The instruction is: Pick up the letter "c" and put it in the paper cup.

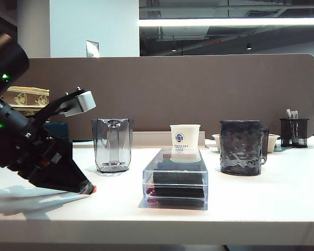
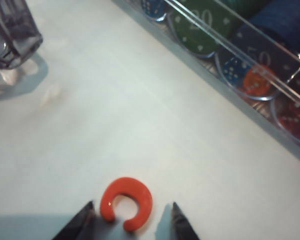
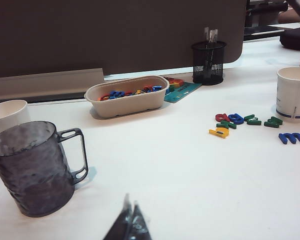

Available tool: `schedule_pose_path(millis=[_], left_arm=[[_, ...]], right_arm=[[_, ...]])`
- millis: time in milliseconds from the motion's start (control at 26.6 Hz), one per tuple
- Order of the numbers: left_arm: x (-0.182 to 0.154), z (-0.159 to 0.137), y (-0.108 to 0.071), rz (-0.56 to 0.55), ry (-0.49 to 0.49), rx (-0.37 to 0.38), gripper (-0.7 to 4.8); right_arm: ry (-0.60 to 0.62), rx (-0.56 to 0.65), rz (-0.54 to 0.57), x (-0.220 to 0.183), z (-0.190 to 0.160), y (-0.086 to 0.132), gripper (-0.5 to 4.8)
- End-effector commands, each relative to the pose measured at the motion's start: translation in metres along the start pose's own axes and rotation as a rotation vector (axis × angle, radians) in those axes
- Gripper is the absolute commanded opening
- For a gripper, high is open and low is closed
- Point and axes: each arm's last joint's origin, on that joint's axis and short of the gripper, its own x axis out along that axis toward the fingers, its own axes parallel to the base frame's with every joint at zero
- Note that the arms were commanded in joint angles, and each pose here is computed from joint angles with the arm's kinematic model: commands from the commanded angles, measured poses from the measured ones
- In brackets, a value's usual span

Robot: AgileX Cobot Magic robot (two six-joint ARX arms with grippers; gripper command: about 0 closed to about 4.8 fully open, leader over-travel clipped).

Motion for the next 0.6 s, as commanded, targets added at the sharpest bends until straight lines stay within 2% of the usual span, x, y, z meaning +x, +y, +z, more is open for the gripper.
schedule_pose_path(millis=[38, 601], left_arm=[[0.0017, 0.0019, 0.0008, -0.008, -0.009, 0.004, 1.88], [0.0072, 0.0027, 0.0034, -0.010, -0.001, 0.001, 1.78]], right_arm=[[-0.006, 0.001, 0.002, 0.0005, -0.0012, -0.0001, -0.01], [-0.005, 0.001, 0.002, 0.0005, -0.0013, -0.0001, -0.01]])
